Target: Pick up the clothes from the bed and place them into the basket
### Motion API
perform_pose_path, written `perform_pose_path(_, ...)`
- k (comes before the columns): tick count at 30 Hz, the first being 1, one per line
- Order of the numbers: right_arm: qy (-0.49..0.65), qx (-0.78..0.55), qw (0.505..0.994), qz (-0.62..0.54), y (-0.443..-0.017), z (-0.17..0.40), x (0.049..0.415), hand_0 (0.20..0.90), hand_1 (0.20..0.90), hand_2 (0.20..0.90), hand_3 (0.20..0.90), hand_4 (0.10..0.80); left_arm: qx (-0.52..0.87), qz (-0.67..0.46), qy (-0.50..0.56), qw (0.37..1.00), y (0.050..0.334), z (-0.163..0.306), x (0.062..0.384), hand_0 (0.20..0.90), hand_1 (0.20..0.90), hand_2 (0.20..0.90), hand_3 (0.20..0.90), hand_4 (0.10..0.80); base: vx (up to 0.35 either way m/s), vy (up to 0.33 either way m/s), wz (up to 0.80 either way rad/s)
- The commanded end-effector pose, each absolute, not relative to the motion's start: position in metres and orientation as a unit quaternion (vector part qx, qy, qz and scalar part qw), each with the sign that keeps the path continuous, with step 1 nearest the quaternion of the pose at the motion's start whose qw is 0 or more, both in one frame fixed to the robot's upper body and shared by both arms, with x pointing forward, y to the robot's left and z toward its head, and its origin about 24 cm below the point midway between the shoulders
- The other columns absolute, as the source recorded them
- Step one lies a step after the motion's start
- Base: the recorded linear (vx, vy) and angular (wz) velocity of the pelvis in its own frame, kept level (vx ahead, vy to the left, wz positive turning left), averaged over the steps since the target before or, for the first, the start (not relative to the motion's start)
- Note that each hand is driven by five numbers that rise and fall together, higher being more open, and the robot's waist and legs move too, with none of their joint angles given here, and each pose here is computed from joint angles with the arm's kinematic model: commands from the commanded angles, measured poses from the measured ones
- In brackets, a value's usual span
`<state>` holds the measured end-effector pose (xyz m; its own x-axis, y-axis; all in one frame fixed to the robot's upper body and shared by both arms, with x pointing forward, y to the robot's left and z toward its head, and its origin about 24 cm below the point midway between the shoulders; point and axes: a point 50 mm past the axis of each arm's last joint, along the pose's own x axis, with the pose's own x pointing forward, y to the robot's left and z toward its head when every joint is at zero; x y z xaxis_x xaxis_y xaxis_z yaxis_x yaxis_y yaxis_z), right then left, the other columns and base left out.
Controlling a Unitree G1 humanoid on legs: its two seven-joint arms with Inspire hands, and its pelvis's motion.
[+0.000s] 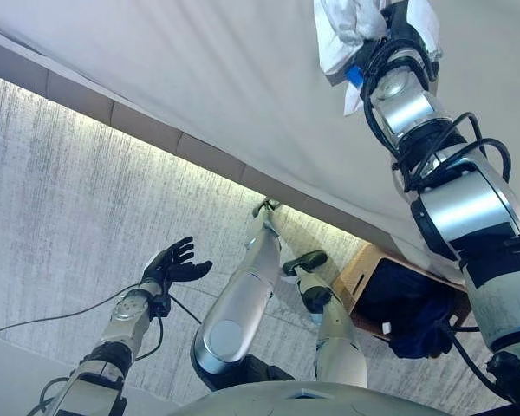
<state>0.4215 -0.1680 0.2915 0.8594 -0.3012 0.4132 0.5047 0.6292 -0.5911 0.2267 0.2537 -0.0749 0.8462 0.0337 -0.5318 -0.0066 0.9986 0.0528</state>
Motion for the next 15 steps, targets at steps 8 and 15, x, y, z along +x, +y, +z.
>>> perform_pose_path(8,-0.502,-0.139,0.824,-0.224,-0.162,0.379,0.333,0.3,0.3,0.3,0.2,0.1,0.144,0.074,0.402,0.901,0.29,-0.11,0.161,0.9,0.9,0.9,0.9,0.8,0.074,-0.094,-0.49)
perform_pose_path(15,-0.481,-0.166,0.828,-0.236,-0.193,0.364,0.315,0.3,0.3,0.3,0.2,0.1,0.172,0.046,0.461,0.87,0.275,-0.126,0.147,0.9,0.9,0.9,0.9,0.8,0.111,-0.055,-0.37)
